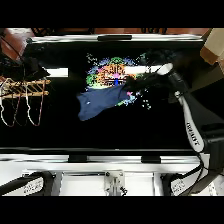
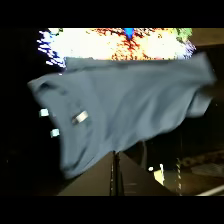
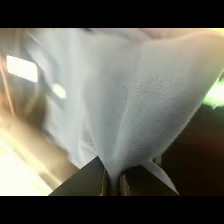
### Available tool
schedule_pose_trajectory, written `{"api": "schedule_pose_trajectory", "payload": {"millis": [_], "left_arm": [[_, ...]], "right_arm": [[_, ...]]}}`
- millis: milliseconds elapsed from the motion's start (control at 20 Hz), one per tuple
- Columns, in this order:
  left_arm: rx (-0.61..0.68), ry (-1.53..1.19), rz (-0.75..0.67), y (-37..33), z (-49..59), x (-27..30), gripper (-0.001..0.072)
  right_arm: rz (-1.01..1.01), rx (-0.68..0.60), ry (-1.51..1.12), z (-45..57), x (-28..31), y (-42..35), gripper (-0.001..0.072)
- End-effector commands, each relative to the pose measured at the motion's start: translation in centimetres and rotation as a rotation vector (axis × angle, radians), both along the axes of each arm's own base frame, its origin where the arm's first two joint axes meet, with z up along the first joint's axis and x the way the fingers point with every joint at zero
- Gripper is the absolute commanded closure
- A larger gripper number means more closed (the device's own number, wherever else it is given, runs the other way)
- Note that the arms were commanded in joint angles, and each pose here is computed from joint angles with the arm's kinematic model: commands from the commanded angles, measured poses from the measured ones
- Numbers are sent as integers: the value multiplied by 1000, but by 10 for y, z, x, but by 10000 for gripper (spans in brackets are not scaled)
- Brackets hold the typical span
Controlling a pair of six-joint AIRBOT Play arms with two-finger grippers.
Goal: Fold the shirts.
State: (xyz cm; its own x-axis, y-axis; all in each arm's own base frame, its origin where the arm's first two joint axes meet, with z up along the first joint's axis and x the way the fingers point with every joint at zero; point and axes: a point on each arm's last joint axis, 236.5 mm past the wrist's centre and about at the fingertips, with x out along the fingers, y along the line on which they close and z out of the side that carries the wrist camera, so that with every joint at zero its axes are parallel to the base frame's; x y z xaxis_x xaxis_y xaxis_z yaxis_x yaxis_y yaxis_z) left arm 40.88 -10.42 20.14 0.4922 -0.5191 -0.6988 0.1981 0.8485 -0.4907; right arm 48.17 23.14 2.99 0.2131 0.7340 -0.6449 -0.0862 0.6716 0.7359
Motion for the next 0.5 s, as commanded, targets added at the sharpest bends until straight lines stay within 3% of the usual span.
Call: {"api": "schedule_pose_trajectory", "payload": {"millis": [0, 100, 300, 450], "left_arm": [[-13, 20, -55, -25, 0, -10, 678], [-12, 22, -96, -41, -1, -16, 678], [-11, 22, -173, -71, -1, -28, 677], [-15, 5, -200, -85, 2, -30, 678]], "right_arm": [[-135, 31, -37, 41, 32, -70, 650], [-197, -20, 4, 39, 27, -128, 650], [-306, -346, 151, 11, -21, -265, 650], [-409, -471, 276, 1, -64, -350, 650]]}}
